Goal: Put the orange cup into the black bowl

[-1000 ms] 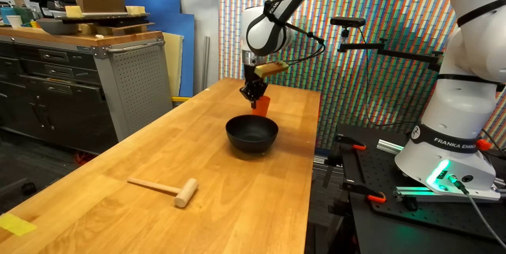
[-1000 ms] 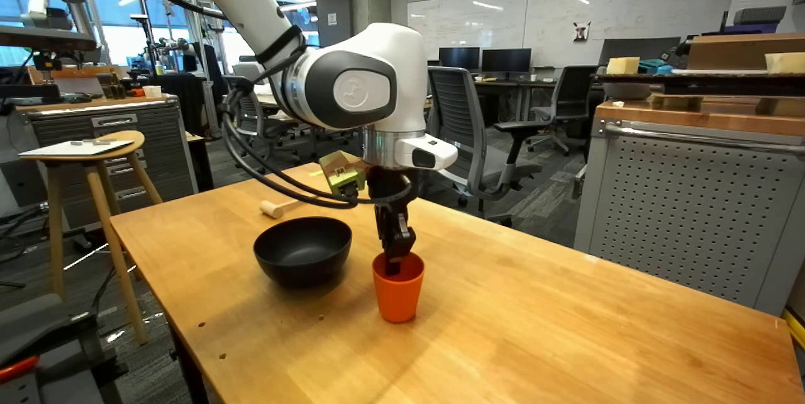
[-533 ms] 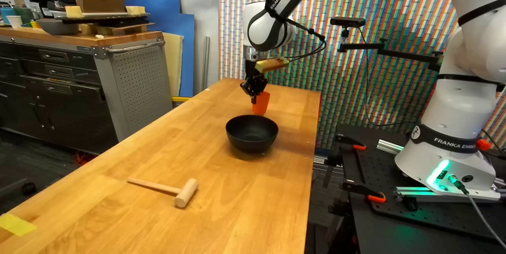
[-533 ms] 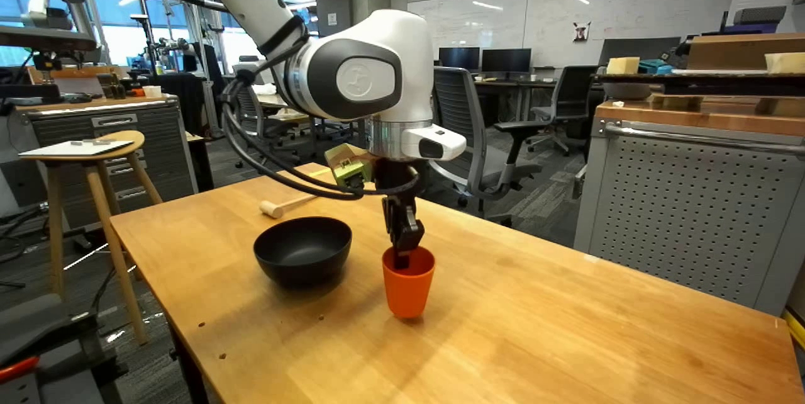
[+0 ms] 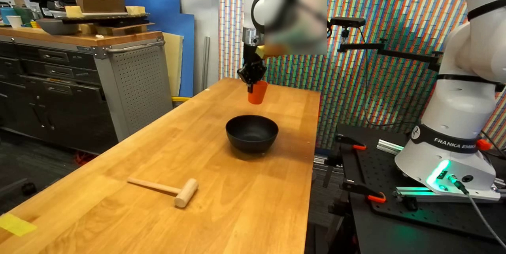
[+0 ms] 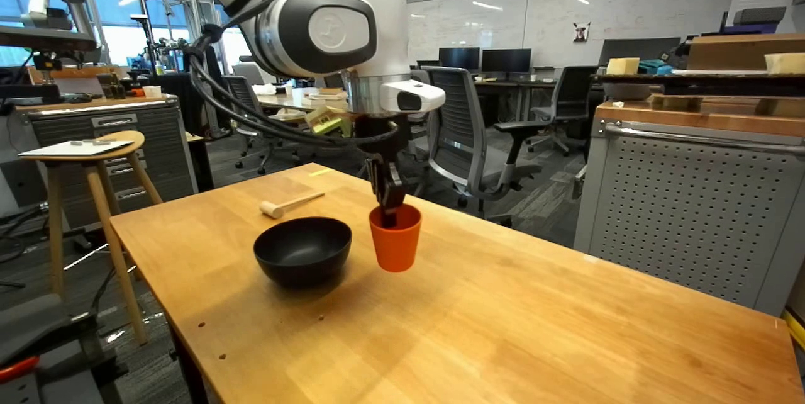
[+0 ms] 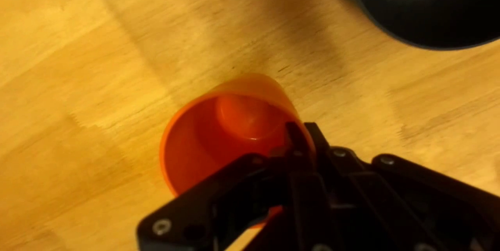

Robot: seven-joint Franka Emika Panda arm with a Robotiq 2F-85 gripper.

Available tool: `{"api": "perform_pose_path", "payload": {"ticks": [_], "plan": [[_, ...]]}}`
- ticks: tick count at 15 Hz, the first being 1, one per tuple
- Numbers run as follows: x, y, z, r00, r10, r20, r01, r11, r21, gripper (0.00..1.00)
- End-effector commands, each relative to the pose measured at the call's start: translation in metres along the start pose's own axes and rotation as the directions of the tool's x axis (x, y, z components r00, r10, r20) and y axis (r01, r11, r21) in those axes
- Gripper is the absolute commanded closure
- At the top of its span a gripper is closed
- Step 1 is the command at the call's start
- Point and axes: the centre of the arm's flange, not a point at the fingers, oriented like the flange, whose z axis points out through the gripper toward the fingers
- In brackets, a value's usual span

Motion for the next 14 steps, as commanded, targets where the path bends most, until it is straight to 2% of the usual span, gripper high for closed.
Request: {"api": "perform_pose_path", "payload": {"ticks": [1, 8, 12, 14], "plan": [[-0.061, -0.034, -0.02, 0.999, -0.045, 0.012, 0.045, 0.999, -0.005, 0.95], [-0.149, -0.105, -0.01, 0.984, -0.172, 0.044, 0.173, 0.984, -0.032, 0.95], [-0.17, -0.122, 0.007, 0.973, -0.221, 0.066, 0.223, 0.974, -0.028, 0.94], [-0.172, -0.123, 0.023, 0.96, -0.275, 0.05, 0.276, 0.961, -0.014, 0.94]]}}
